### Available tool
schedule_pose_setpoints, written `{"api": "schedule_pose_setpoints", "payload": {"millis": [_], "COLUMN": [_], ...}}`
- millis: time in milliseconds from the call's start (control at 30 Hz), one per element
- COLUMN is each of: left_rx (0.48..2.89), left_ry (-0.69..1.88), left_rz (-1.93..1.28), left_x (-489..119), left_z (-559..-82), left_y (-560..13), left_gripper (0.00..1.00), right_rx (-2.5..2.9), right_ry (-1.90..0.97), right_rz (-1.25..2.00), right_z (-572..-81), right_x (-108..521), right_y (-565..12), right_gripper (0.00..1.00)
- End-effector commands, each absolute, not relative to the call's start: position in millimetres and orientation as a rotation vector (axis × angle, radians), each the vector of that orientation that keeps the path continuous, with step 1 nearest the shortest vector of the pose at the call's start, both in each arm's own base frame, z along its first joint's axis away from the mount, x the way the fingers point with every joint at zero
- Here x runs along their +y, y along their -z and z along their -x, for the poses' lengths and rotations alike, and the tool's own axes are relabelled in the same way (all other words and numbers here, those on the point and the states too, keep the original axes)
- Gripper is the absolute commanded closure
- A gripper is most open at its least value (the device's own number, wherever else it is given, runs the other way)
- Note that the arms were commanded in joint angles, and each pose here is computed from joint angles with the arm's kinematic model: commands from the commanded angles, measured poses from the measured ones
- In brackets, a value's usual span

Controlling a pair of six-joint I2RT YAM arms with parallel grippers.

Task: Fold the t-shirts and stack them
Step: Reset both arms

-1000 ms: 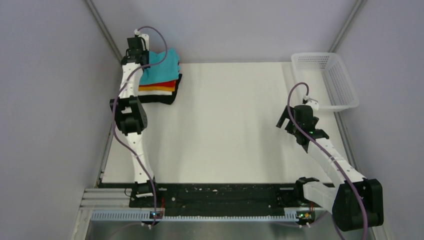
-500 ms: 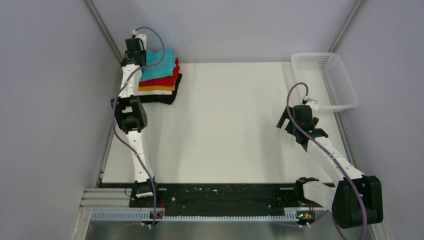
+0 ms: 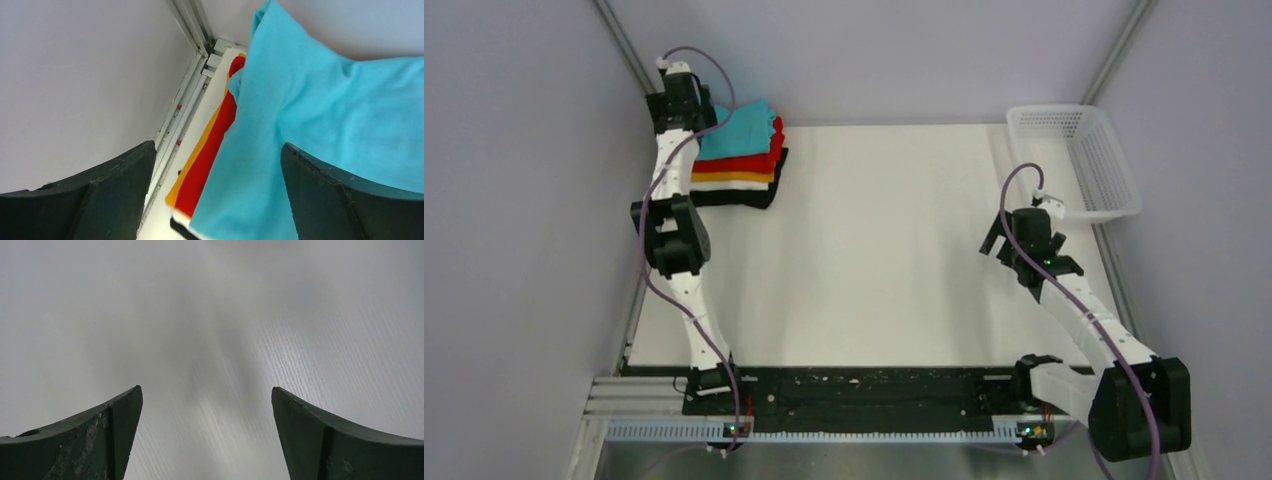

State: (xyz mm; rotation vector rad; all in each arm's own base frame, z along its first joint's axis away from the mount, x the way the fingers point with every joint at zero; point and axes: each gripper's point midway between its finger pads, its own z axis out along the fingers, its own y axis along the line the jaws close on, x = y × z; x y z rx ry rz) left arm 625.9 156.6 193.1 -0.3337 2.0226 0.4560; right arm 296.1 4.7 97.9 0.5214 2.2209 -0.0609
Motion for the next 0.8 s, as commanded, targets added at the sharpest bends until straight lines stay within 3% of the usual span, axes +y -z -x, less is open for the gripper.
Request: {"api": "schedule_pose_setpoints", "payload": {"millis": [0, 167, 400, 567, 767], "left_rx": [1.778, 1.824, 1.903, 2.007, 1.994], "left_ry": [-0.269, -0.113, 0.471, 0.405, 0.313], "left_rz": [0.442, 0.456, 0.408, 0.417, 0.48], "left_x": [117, 47, -60, -67, -43], "left_z": [-587, -525, -405, -315, -266], "left_y": [-332, -354, -287, -209, -188], "left_gripper": [0.01, 0.01, 0.01, 0.01, 0.01], "right_rx": [2.118, 2.085, 2.062, 2.031, 1.996], "right_ry": [-0.004, -0.146, -0.231, -0.229, -0.204], "right_rz": [-0.516, -0.504, -0.499, -0.495, -0.479], "right_z": [-306, -302, -282, -266, -255], "right_x": [8, 25, 33, 29, 23], "right_y": [-136, -149, -154, -152, -145], "right_gripper": [0.01, 0.01, 0.01, 0.01, 0.01]}}
